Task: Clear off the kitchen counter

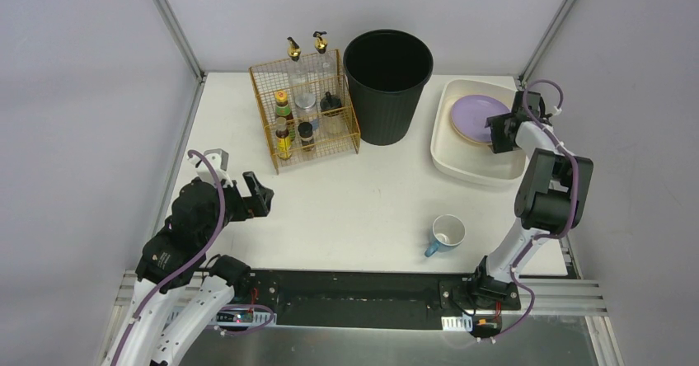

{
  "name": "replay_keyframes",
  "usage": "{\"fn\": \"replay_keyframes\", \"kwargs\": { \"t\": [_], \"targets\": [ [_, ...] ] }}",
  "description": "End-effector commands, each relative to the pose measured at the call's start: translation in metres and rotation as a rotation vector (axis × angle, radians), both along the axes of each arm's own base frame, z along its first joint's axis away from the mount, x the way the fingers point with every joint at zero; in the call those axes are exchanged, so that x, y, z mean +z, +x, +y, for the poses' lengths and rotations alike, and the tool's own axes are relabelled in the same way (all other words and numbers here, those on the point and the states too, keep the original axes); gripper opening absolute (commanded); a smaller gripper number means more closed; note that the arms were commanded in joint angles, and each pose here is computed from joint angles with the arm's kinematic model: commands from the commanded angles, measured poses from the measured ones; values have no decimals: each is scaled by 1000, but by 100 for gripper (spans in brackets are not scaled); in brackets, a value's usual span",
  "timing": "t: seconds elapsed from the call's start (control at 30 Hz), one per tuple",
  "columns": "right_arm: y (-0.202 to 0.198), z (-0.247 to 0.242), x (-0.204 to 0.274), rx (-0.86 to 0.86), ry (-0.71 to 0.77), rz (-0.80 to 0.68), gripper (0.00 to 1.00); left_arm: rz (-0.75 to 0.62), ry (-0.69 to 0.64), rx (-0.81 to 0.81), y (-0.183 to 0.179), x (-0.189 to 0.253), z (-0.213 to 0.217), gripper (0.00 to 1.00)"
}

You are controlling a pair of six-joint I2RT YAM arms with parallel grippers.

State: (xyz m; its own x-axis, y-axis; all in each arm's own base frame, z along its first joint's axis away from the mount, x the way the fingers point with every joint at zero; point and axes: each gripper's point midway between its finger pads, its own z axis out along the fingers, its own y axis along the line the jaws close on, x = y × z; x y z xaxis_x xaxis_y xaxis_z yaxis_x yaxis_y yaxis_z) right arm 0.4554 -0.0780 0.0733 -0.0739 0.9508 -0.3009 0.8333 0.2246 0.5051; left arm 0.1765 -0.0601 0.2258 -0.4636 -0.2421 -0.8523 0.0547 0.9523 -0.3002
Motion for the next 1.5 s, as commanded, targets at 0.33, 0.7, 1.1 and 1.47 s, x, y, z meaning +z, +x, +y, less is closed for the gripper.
{"fn": "replay_keyframes", "kwargs": {
  "t": [0.33,0.7,1.1,1.47],
  "targets": [
    [-75,61,114,311,-84,-111,62,-40,-19,-15,-2,9,-1,100],
    [-172,120,120,519,-148,-88,63,-20,-22,-37,-2,6,-6,100],
    [-268,133,87,569,-157,66,60,-28,-29,-45,-4,8,-7,100],
    [-314,119,64,556,-181,200,57,-33,-31,-45,-4,9,-7,100]
  ]
}}
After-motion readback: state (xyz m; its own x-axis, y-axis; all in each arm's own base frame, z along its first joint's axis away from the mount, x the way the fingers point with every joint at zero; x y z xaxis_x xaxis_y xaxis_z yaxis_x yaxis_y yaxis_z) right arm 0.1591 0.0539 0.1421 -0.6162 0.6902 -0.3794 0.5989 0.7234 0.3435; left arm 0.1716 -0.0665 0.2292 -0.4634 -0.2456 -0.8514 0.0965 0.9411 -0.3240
